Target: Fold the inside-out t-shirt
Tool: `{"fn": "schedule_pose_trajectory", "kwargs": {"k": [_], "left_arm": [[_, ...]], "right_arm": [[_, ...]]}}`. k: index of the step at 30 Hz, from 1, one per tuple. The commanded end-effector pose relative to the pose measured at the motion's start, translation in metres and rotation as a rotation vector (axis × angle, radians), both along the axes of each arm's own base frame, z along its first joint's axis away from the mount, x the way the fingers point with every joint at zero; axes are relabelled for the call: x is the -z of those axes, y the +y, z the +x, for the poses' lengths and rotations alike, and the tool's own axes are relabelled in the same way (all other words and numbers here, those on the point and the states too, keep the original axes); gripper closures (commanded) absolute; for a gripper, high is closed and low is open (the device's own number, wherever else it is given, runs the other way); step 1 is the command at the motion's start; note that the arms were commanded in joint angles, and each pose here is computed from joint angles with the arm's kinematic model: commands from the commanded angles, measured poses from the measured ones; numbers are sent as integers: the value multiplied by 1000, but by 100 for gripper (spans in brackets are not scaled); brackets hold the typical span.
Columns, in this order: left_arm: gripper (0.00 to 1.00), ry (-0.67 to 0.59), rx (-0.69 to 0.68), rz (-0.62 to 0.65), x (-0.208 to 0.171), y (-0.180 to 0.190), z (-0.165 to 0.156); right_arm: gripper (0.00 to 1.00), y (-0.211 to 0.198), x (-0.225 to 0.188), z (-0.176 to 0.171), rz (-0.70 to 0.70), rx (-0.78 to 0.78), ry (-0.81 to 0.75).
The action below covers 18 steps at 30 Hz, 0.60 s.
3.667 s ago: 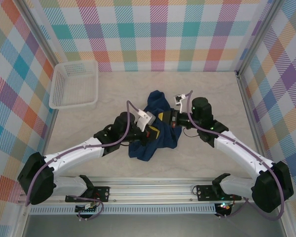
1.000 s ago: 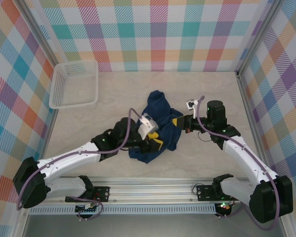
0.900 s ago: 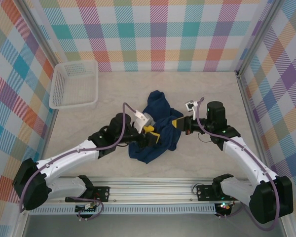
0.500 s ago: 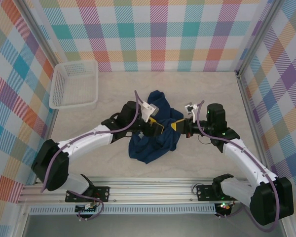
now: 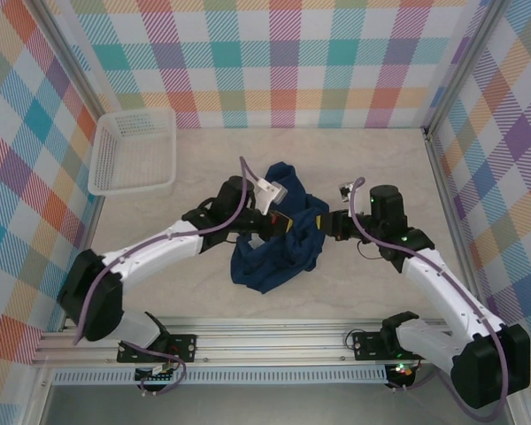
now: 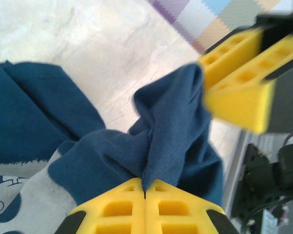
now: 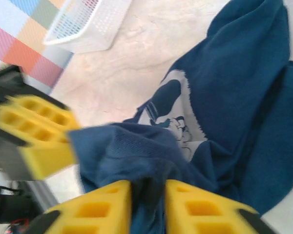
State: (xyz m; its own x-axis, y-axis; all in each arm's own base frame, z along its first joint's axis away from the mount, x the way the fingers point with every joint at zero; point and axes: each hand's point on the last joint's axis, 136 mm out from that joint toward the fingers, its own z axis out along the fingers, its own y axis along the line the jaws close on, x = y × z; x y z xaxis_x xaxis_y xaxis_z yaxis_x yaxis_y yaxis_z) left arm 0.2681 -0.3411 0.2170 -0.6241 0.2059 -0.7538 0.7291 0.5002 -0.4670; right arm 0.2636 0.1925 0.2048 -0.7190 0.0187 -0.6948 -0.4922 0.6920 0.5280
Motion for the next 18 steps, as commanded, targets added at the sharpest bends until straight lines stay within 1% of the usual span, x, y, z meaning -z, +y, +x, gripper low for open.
{"fn": "schedule_pose_trajectory", "kwargs": {"k": [1, 3, 6, 11, 14, 18], "left_arm": [[100, 19, -45, -61, -26, 12, -8], [100, 21, -67, -55, -29, 18, -10], [100, 13, -76, -62, -34, 22, -12], [100, 12, -76, -57, -35, 23, -13], [100, 15, -82, -49, -33, 24, -12], [100, 17, -104, -25, -29, 26, -9]], "right_arm": [[64, -2, -2, -5, -73, 50, -38], [56, 9, -9, -12, -49, 9, -96], [49, 21, -13, -21, -31, -34, -156], [43, 39, -10, -25, -10, -94, -172], [35, 46, -11, -28, -10, -117, -191], [30, 34, -18, -30, -42, -81, -257]]}}
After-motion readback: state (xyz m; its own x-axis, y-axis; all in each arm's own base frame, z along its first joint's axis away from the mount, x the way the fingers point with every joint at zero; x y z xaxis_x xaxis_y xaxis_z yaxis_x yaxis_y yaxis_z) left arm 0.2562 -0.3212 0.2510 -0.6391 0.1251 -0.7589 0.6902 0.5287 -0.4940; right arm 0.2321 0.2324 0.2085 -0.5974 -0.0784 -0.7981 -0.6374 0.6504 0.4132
